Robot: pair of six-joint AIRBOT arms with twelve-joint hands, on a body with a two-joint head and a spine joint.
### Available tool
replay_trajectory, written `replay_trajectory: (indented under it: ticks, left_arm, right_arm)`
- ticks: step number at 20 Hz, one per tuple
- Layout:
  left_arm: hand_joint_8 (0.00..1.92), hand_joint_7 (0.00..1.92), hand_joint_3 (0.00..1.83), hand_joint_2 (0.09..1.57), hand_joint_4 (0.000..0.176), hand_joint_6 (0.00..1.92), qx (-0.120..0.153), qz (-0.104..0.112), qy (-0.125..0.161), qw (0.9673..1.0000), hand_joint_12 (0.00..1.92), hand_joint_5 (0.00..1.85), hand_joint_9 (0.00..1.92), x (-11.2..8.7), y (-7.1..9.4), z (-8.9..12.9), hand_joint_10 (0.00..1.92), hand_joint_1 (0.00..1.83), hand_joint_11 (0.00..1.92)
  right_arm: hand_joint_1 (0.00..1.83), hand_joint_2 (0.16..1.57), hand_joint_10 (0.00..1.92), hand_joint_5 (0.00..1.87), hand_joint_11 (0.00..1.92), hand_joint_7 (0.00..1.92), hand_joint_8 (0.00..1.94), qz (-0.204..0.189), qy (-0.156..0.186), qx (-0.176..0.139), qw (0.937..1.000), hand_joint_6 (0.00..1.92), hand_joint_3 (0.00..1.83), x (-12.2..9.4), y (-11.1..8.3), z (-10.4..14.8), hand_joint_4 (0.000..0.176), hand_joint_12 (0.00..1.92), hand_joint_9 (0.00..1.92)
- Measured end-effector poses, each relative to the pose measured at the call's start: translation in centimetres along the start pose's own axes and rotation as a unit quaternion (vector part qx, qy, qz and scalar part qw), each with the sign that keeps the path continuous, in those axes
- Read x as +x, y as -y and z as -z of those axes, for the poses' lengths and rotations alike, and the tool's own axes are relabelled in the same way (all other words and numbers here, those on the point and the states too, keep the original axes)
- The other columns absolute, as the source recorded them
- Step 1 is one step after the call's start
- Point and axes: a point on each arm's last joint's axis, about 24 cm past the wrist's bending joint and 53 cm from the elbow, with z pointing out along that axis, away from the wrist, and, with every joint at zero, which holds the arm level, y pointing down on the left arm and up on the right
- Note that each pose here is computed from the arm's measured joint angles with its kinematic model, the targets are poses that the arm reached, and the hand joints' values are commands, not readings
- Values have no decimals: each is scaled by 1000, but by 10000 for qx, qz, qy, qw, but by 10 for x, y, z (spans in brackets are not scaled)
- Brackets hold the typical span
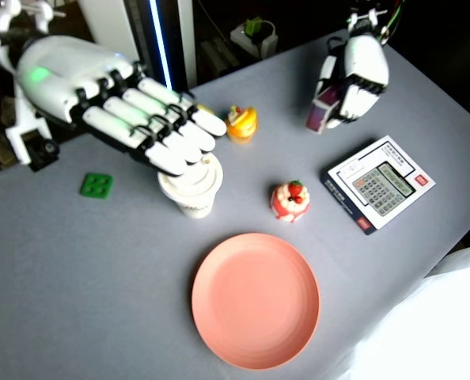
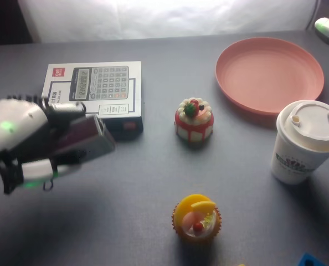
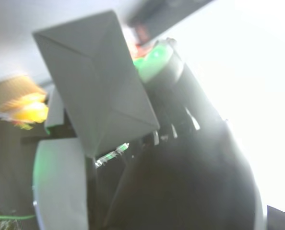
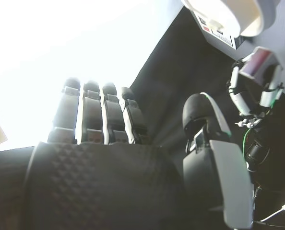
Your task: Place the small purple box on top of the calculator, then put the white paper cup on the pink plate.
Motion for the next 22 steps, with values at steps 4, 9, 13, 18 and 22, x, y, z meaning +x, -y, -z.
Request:
replay_trajectory:
  ticks: [4,9,13,18,22]
  left_arm:
    - [1511,827,1,1227,0,1075,49,-24,653,9979,1917,740,886,-46,-3,-25,1584,1221,888]
    - [1652,823,0,1181,0,1110,-532,159,772,9955,1921,856,858,-58,-41,-69,1893,1164,928]
    - [1732,831,2,1186,0,1186,-899,278,515,9942,1921,836,971,-40,-60,-93,1921,1136,1120]
    - [104,297,0,1122,0,17,-1088,278,428,9928,1419,280,223,-35,-67,-97,460,1006,86]
    - [0,4,0,1035,28,5,-1000,231,427,9938,632,30,1,-35,-60,-95,2,830,0]
  right_arm:
    - [217,1314,0,0,0,0,0,-2,-5,26,10000,0,8,1,2,1,0,14,0]
    - [219,1326,0,0,0,0,0,-17,-13,28,10000,0,11,1,2,1,0,0,0]
    - [249,1326,0,0,0,0,0,-97,-37,78,9999,0,8,3,6,2,0,0,0]
    - [225,1328,0,0,0,0,0,-120,-79,97,9998,0,8,6,8,3,0,0,0]
    - [244,1300,0,0,1,0,0,-131,-78,95,9998,0,0,6,8,3,0,0,0]
